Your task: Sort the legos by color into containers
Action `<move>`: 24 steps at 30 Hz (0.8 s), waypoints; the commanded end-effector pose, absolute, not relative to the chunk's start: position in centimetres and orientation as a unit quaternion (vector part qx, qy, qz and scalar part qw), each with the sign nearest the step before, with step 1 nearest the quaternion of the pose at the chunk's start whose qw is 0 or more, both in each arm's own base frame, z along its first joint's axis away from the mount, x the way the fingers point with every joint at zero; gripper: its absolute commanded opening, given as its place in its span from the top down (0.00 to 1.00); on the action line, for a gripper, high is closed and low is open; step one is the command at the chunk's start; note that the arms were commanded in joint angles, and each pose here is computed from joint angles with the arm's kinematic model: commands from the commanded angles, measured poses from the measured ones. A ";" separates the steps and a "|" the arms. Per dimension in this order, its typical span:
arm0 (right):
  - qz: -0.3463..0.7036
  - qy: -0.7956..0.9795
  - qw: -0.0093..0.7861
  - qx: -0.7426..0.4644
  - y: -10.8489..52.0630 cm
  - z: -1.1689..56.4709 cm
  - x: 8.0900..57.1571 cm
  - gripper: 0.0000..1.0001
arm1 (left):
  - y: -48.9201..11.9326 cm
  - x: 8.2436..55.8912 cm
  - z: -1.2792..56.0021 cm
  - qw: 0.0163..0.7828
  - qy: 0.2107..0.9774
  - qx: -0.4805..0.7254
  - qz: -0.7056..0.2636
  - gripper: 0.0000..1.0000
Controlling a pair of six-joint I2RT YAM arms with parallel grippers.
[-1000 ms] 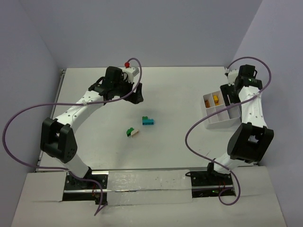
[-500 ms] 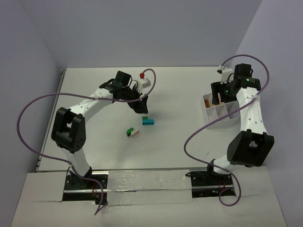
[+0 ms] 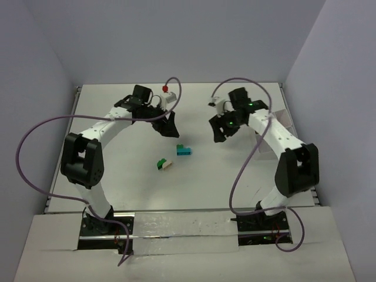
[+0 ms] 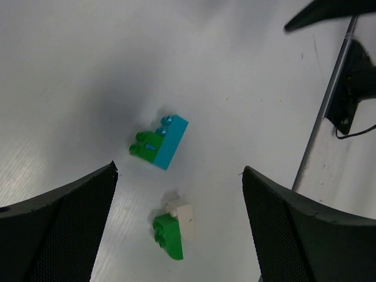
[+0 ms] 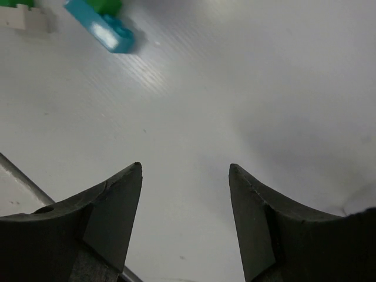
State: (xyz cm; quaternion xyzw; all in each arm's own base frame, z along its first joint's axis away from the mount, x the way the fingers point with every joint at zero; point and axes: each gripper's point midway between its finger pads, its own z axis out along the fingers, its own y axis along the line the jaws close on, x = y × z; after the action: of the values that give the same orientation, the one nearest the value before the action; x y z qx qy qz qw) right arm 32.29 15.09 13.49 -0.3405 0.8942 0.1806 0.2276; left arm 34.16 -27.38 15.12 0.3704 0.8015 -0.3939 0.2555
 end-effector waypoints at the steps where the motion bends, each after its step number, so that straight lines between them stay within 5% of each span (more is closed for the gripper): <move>1: 0.218 0.847 0.243 -0.419 21.9 12.4 34.1 0.33 | -25.0 35.4 19.9 0.279 0.780 0.321 -0.458 0.05; 10: 0.204 0.805 0.225 -0.510 28.5 8.8 33.3 0.39 | -22.8 36.1 21.1 0.293 0.784 0.285 -0.468 0.03; 24: 0.159 0.772 0.225 -0.573 29.7 5.7 33.4 0.49 | -22.1 36.6 20.0 0.294 0.794 0.272 -0.458 0.03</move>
State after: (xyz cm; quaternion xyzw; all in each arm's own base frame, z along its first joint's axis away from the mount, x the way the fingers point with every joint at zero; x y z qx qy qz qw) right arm 32.33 28.68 5.57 -0.5474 0.7937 0.1816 0.1932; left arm 36.16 -22.23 17.99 0.2625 0.8103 -0.4530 0.2632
